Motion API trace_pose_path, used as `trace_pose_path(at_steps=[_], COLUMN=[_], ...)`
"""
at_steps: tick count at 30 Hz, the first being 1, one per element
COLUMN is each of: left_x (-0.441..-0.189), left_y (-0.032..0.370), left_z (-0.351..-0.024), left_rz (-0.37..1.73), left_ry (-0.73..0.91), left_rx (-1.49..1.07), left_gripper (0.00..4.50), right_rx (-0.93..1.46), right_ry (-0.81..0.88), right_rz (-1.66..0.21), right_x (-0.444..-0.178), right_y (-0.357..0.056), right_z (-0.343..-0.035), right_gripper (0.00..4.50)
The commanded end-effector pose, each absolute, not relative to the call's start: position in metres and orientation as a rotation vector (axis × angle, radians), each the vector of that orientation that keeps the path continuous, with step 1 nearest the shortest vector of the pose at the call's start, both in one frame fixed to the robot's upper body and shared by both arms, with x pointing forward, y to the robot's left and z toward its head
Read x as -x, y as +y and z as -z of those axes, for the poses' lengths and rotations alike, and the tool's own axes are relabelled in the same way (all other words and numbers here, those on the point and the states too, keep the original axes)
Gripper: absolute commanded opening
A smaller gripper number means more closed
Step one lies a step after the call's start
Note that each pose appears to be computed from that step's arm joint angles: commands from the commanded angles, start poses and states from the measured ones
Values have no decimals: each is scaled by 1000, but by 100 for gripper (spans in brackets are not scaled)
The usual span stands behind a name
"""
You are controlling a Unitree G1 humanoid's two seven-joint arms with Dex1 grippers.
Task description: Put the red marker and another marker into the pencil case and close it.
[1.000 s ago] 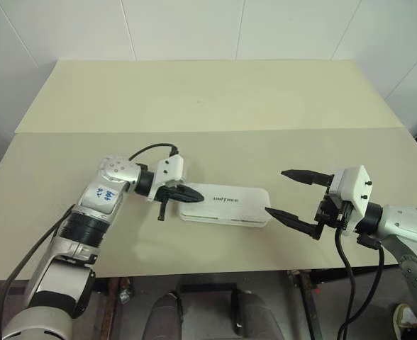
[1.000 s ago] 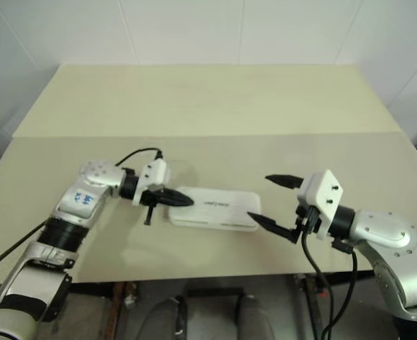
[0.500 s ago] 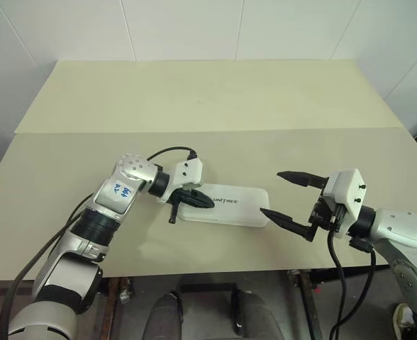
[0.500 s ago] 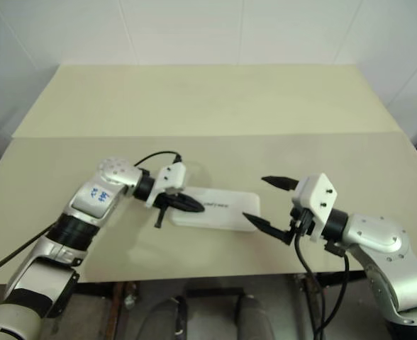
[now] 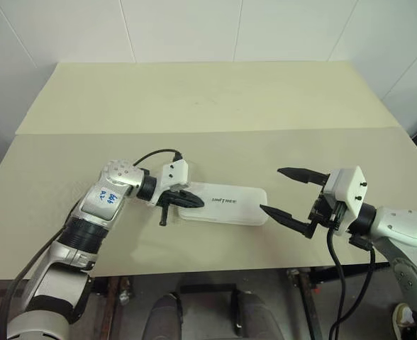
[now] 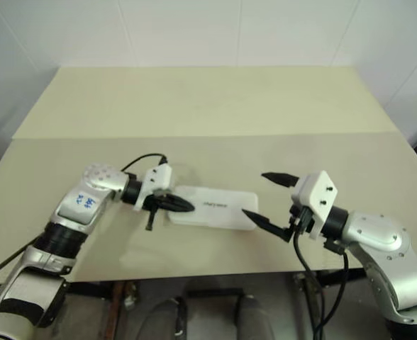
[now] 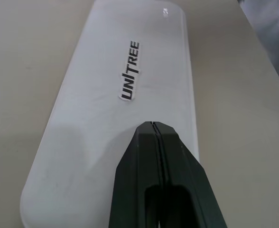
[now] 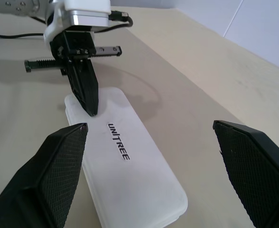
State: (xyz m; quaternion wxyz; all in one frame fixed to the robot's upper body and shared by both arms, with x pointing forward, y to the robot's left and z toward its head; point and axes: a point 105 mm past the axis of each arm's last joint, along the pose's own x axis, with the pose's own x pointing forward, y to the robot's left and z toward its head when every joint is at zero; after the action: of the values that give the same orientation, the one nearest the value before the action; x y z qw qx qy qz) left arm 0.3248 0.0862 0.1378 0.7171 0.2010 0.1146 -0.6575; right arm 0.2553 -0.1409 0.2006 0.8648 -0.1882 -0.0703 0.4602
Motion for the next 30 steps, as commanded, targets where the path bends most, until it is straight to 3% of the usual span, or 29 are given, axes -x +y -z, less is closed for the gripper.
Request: trace_pose_path(at_steps=[1, 5, 14, 17, 24, 30], left_x=[-321, -302, -284, -280, -283, -286], left_y=[86, 102, 148, 153, 150, 148], left_z=[-173, -189, -186, -194, -205, -198], left_rz=[1471, 1536, 1422, 1392, 1358, 1357], left_ry=[74, 16, 32, -39, -115, -123], left_rx=[-338, -289, -319, -300, -298, -342], left_gripper=[2, 54, 353, 448, 448, 448], right_rx=[405, 399, 404, 419, 434, 447], right_ry=[-179, -162, -153, -162, -187, -133], right_rz=[-976, -986, -1001, -1006, -1002, -1032], right_x=[-254, -257, -267, -270, -276, -265], right_y=[-140, -144, -158, -160, -167, -176], right_z=[-207, -202, -197, -198, -203, -194], right_gripper=[450, 450, 450, 450, 450, 450])
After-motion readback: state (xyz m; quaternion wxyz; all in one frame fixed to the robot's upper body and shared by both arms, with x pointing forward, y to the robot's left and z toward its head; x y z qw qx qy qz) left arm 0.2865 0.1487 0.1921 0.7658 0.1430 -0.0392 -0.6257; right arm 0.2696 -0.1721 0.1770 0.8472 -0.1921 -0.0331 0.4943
